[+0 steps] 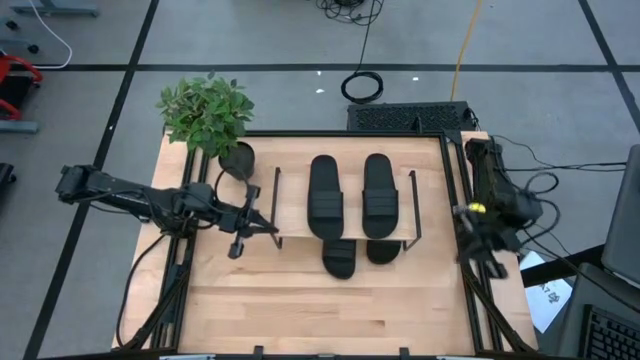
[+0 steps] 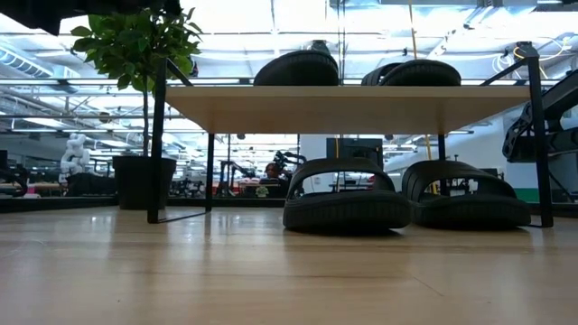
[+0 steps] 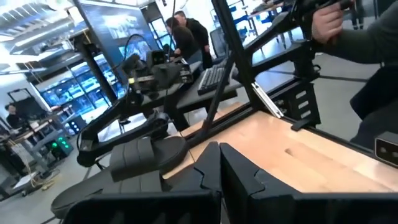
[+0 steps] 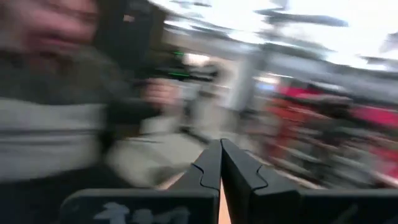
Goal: Pick and place slides into the shelf
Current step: Return to Home Position
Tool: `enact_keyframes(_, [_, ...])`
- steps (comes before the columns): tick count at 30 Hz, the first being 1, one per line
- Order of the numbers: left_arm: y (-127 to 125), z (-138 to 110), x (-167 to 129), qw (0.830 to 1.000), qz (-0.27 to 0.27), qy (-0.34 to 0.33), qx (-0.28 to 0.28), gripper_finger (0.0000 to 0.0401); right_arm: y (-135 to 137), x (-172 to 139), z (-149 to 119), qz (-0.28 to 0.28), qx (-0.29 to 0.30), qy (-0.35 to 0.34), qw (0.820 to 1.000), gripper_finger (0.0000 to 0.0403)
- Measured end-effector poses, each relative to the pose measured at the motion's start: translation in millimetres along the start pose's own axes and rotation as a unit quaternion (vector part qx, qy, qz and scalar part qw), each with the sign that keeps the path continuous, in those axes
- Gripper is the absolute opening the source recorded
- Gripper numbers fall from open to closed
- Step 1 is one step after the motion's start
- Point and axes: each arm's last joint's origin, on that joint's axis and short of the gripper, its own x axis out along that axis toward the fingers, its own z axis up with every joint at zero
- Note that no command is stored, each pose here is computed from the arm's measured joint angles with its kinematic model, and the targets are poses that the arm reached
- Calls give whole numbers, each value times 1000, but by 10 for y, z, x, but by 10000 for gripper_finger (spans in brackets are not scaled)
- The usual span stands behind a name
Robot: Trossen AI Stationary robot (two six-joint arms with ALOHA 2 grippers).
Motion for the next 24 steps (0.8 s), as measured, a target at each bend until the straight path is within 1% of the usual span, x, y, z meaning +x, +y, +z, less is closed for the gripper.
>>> enact_keyframes(1, [-1,-8,9,1000,-1,2,1,0,48,6,-22,48,10,-9,999,0])
enact_keyframes(2, [-4,-16,16,1000,-2,4,2,0,92,22,-34,79,23,-16,996,0])
enact_keyframes(3, [-5,-21,18,1000,-3,6,2,1,121,49,-34,87,42,-25,995,0])
enact_keyframes(5, [-4,-17,17,1000,-2,4,0,0,148,127,-20,59,76,-30,995,0])
enact_keyframes(6, [-3,-15,16,1000,-2,4,-2,0,164,175,-23,48,82,-23,995,0])
enact_keyframes(7, [-3,-16,16,1000,-2,4,-6,0,192,227,-42,47,78,-15,996,0])
enact_keyframes(10, [-7,-14,17,1000,-3,3,-9,0,252,414,-68,77,71,1,994,0])
enact_keyframes(12, [-11,-10,18,1000,-4,2,-8,0,222,568,-86,54,75,29,995,0])
enact_keyframes(14, [-14,-10,19,1000,-5,2,-6,0,140,734,-146,6,85,74,994,0])
enact_keyframes(15, [-15,-7,19,1000,-5,1,-6,0,87,818,-179,-8,91,98,991,0])
enact_keyframes(18, [-26,2,21,1000,-7,-3,1,1,-94,1012,-295,-16,111,146,983,0])
enact_keyframes(21, [-42,10,24,1000,-6,-3,17,0,-300,1104,-321,-35,125,151,980,0])
enact_keyframes(24, [-56,20,26,1000,7,3,28,0,-444,1069,-293,-44,120,137,982,0])
